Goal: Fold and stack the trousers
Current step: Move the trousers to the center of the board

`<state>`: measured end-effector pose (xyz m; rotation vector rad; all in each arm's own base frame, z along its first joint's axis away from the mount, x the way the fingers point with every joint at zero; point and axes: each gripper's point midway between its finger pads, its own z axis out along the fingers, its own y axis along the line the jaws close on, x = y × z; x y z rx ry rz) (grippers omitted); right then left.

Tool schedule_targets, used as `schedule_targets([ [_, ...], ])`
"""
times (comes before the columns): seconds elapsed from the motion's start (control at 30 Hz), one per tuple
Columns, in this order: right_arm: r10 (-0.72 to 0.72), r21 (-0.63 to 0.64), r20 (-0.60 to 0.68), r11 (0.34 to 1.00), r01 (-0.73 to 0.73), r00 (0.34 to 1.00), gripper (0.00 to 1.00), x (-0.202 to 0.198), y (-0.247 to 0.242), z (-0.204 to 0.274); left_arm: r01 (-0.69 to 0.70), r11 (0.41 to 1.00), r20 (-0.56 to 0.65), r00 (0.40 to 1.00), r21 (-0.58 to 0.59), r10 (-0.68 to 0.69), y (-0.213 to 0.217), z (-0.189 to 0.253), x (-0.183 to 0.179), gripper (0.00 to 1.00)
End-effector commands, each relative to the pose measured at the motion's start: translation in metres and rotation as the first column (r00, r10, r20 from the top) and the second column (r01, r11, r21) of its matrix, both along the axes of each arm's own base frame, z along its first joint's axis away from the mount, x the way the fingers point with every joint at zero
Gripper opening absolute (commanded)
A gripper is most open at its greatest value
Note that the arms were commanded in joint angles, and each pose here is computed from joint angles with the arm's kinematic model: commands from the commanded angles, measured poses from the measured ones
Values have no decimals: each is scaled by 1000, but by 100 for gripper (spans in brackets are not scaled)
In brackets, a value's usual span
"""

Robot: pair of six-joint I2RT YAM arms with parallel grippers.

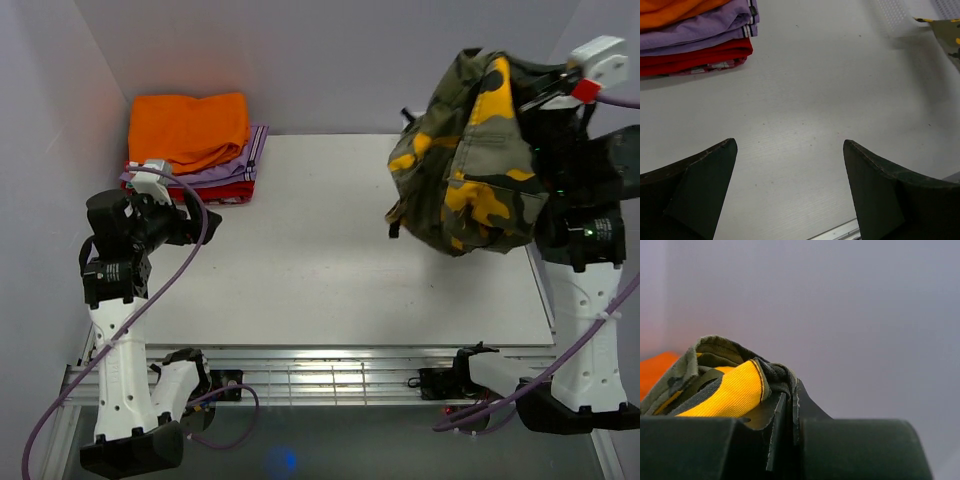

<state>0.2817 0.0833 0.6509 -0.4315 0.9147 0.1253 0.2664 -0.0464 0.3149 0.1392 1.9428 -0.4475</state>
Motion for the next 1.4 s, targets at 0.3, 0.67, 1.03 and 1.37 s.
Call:
schedule_targets([
  [0.3,447,-11,-711,764,-645,543,45,35,236,-303,257,965,26,966,52,-259,-26,2,-10,98],
  [0.67,56,-117,-879,937,-329,474,81,106,71,-374,402,908,-140,912,120,-385,-28,-66,22,98],
  [1.03,-352,-447,-890,799,-403,289,87,67,2,-540,359,906,-449,863,227,-230,-30,-167,60,95],
  [1.37,-507,-515,-851,750,-415,141,69,72,-24,-622,407,892,-522,813,197,-256,-34,-213,48,57],
])
